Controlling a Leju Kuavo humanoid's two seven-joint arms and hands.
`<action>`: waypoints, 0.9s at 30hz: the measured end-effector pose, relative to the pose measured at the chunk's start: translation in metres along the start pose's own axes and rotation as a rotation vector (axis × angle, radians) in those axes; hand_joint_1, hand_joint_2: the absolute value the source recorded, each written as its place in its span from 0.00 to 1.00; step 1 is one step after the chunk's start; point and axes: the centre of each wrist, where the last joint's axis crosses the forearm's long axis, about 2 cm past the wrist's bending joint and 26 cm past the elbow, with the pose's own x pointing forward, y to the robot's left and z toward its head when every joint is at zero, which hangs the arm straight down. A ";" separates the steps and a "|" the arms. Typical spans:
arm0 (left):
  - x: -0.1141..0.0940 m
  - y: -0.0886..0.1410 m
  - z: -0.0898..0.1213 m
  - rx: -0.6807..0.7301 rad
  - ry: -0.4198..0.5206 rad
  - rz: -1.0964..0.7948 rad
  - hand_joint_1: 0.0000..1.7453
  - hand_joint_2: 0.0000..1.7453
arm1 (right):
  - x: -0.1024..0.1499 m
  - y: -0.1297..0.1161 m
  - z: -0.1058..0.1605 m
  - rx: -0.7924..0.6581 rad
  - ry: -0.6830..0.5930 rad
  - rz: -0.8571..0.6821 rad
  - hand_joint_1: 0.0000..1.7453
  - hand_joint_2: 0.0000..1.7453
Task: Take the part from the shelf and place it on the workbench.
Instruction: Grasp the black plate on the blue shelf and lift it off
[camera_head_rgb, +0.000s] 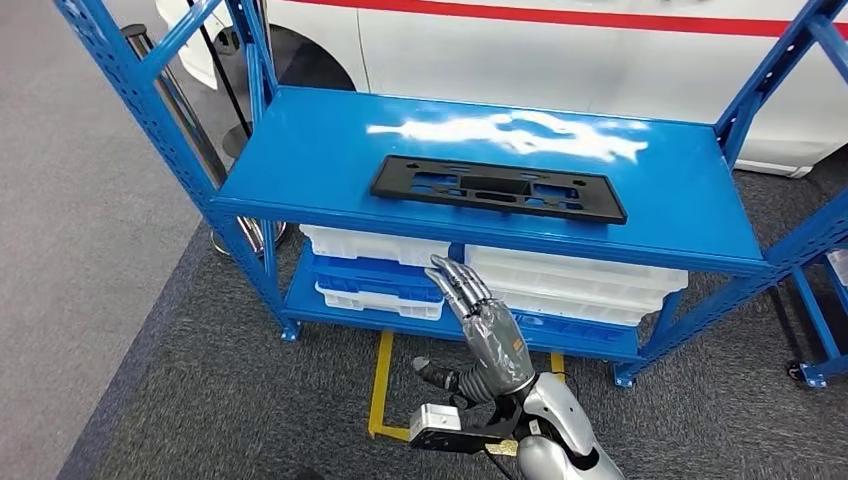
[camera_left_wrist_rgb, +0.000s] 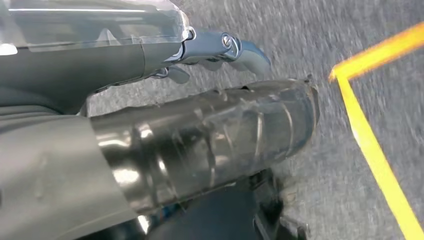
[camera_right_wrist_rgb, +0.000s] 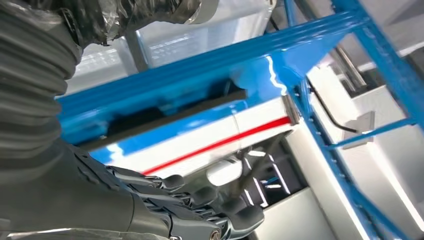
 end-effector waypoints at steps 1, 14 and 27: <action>0.000 0.000 0.000 0.000 -0.001 0.000 0.00 0.00 | 0.000 0.000 0.000 0.000 0.000 0.000 0.00 1.00; -0.001 0.001 0.000 -0.021 0.000 -0.012 0.00 0.00 | 0.000 0.001 0.000 0.000 0.000 0.002 0.00 1.00; 0.000 0.000 0.000 -0.020 0.001 -0.012 0.00 0.00 | -0.001 -0.005 0.003 -0.023 -0.010 0.055 0.00 1.00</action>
